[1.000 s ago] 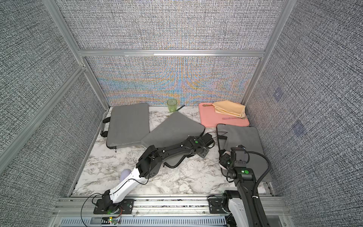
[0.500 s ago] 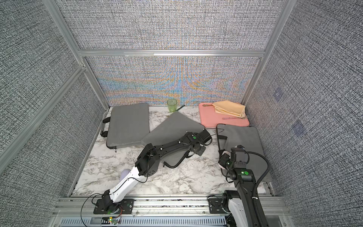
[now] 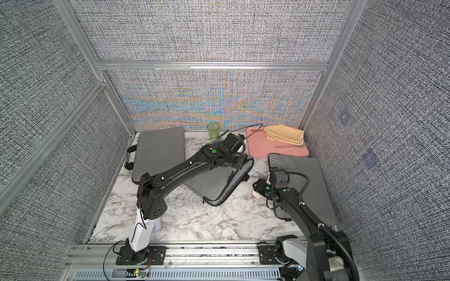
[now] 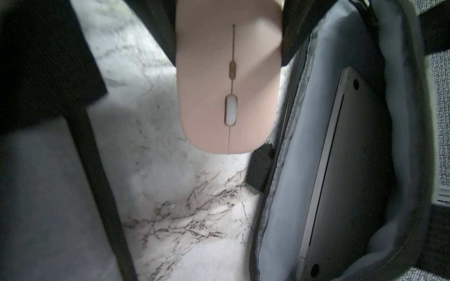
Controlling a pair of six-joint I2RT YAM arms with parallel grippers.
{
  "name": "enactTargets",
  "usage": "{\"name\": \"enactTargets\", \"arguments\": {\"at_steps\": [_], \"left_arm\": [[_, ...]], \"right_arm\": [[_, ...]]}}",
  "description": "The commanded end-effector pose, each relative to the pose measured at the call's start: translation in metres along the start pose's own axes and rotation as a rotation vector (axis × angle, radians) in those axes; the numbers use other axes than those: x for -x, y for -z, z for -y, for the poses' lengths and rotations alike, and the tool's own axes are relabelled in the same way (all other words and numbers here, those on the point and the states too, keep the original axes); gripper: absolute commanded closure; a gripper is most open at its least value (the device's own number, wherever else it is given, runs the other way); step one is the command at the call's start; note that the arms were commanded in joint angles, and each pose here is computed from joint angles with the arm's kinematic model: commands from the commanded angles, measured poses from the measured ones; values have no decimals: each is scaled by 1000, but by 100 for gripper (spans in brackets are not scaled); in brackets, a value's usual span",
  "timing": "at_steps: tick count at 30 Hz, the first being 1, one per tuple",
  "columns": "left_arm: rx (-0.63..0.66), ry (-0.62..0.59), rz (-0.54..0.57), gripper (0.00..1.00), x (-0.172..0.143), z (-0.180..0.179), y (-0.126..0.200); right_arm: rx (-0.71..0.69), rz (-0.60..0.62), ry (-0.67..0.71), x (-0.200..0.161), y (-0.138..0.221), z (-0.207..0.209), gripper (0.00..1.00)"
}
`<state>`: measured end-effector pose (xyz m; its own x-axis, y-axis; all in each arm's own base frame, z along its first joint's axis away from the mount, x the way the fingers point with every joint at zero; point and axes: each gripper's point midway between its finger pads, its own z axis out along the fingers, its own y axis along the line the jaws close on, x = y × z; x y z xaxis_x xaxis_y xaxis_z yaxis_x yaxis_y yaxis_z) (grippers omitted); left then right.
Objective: Put the mouse into the laptop bag
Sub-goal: Open the zippered laptop bag at the center of the board, then place the mouse in the zippered laptop bag.
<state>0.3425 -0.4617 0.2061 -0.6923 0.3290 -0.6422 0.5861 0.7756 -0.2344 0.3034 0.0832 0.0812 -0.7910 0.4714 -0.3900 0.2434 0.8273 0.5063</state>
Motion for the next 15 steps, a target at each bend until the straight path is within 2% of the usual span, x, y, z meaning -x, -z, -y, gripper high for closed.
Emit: {"name": "enactTargets", "arguments": {"at_steps": [1,7,11,15], "left_arm": [[-66,24,45,100,14,11,2],[-71,41,54,100,20,8,-1],[-81,46,49,100,26,7,0],[-106,34,53,100,28,11,0]], "right_arm": [[122,40,3,29,-19,-38,100],[119,9,-14,54,-66,-57,100],[73,-25,-43,69,-93,-54,100],[126,-31,-75,86,-117,-71,100]]}}
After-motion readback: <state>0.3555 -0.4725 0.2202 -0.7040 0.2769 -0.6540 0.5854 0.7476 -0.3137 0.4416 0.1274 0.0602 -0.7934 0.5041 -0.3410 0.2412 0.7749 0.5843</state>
